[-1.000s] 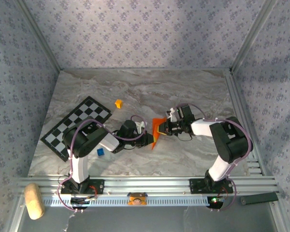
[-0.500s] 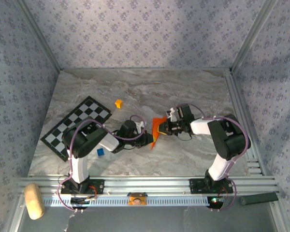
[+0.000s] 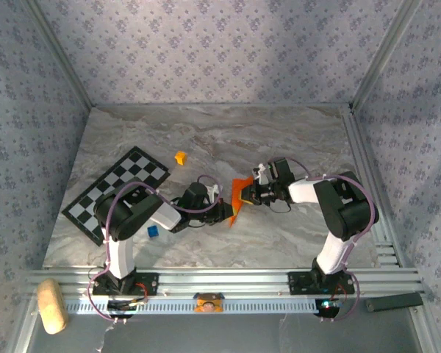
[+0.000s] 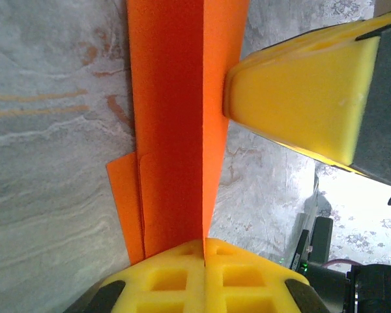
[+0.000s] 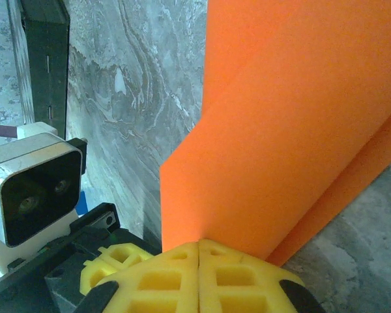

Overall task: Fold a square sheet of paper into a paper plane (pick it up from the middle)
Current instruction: Fold the wing for the fifth time at the center of the table.

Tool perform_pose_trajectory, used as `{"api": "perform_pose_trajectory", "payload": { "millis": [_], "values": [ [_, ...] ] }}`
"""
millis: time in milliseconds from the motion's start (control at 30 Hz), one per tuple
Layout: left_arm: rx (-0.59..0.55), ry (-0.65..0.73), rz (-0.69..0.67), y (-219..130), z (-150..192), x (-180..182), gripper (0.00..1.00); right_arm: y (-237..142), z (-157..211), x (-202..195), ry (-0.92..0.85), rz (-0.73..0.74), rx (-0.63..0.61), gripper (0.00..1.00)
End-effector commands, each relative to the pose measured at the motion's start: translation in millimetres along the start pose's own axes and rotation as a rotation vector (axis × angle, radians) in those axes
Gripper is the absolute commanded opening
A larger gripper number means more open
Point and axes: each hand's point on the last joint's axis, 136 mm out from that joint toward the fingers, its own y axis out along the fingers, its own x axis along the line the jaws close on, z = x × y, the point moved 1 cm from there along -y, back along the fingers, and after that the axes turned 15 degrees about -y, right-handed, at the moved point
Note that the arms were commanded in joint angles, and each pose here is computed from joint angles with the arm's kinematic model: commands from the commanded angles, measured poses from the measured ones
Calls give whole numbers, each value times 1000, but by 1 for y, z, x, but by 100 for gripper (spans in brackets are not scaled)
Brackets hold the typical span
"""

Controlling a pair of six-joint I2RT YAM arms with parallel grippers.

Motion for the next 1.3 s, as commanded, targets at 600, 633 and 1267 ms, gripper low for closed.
{"api": "perform_pose_trajectory", "payload": {
  "millis": [600,633,1267],
  "values": [
    [-29,-132,-265,-12,3,76,0,12,9,-24,55,74,73,8],
    [-32,-131,-266,-12,2,76,0,13,13,-27,67,90,90,8],
    [80,12,-280,-13,21,47,2,16,26,-40,101,167,156,7]
  ]
}}
